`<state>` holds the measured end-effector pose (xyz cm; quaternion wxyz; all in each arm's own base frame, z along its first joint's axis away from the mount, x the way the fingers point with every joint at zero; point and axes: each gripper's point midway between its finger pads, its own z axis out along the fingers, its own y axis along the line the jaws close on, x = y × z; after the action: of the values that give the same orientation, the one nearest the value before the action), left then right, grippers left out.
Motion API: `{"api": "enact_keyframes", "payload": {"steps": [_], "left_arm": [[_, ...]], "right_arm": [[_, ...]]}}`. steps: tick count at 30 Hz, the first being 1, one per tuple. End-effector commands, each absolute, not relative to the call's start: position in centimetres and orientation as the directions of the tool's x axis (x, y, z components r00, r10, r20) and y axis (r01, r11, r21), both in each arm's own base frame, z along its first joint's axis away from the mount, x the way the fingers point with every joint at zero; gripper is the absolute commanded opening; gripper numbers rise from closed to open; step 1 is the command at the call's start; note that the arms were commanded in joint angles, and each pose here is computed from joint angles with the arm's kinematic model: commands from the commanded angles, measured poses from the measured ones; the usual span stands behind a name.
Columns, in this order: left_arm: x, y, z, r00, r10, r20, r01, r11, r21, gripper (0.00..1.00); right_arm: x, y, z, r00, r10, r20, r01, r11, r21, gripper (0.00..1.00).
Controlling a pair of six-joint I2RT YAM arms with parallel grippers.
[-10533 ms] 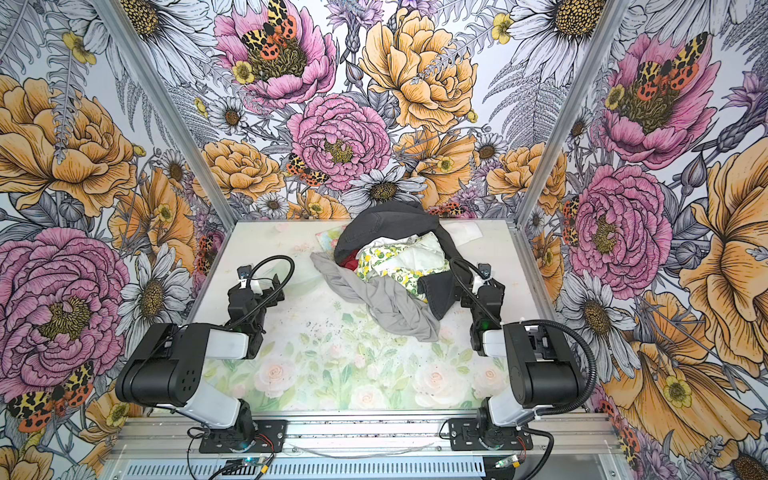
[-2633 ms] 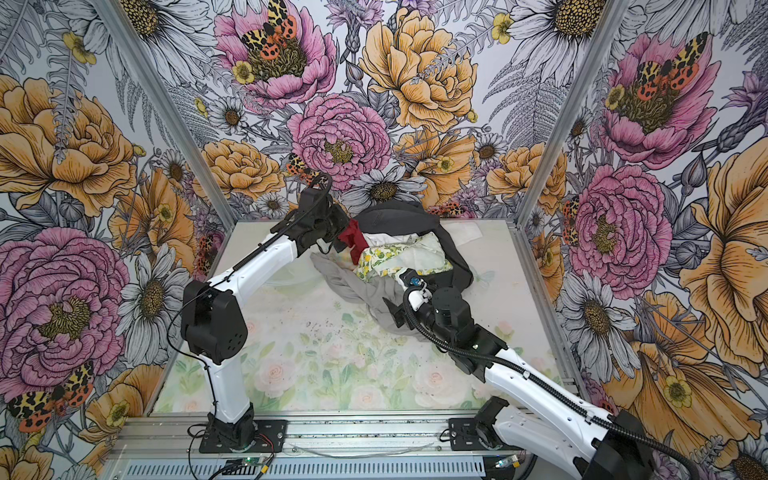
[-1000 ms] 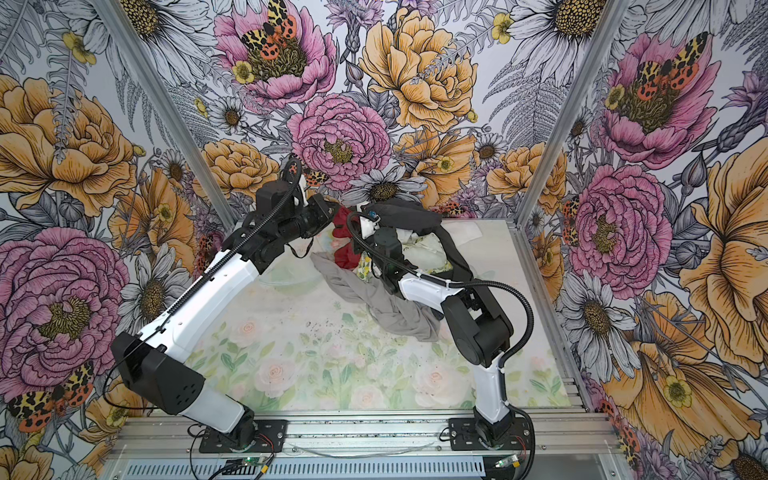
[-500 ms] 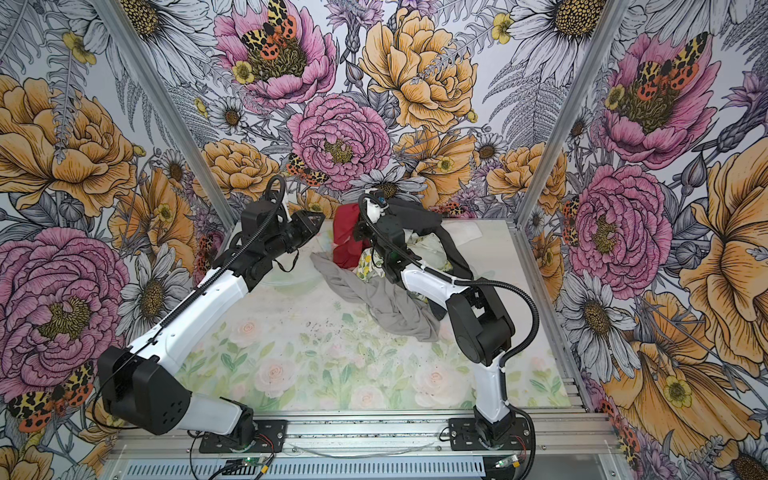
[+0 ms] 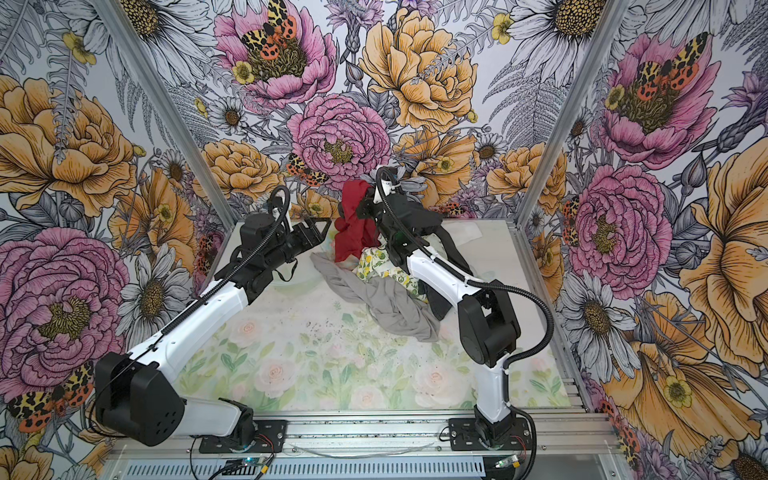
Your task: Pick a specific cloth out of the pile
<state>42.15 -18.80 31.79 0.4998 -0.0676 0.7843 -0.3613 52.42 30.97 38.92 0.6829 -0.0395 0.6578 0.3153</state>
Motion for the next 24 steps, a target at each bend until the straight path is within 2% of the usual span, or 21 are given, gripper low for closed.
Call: {"api": "enact_keyframes", "payload": {"steps": [1, 10, 22, 23, 24], "left_arm": [[42.1, -20.8, 29.8, -0.489, -0.348, -0.8, 0.35, 0.761, -0.546, 0.8], [42.6, -25.1, 27.4, -0.452, -0.273, -0.85, 0.467, 0.739, -0.485, 0.81], [46.7, -31.2, 30.1, -0.243, -0.252, -0.937, 0.563, 0.749, -0.348, 0.85], [47.3, -31.4, 30.3, -0.226, -0.255, -0.94, 0.564, 0.753, -0.34, 0.84], [47.9, -31.6, 30.9, -0.203, -0.26, -0.944, 0.56, 0.76, -0.33, 0.76]], "right_arm": [[48.7, 29.0, 50.2, 0.102, 0.517, -0.85, -0.559, 0.737, 0.381, 0.0], [47.0, 27.0, 51.4, 0.118, 0.517, -0.848, -0.522, 0.758, 0.39, 0.0], [45.1, 25.3, 50.4, 0.101, 0.524, -0.846, -0.495, 0.764, 0.414, 0.0], [45.0, 25.2, 50.5, 0.102, 0.529, -0.842, -0.496, 0.761, 0.418, 0.0], [44.9, 25.1, 50.3, 0.098, 0.53, -0.842, -0.494, 0.761, 0.422, 0.0]]}}
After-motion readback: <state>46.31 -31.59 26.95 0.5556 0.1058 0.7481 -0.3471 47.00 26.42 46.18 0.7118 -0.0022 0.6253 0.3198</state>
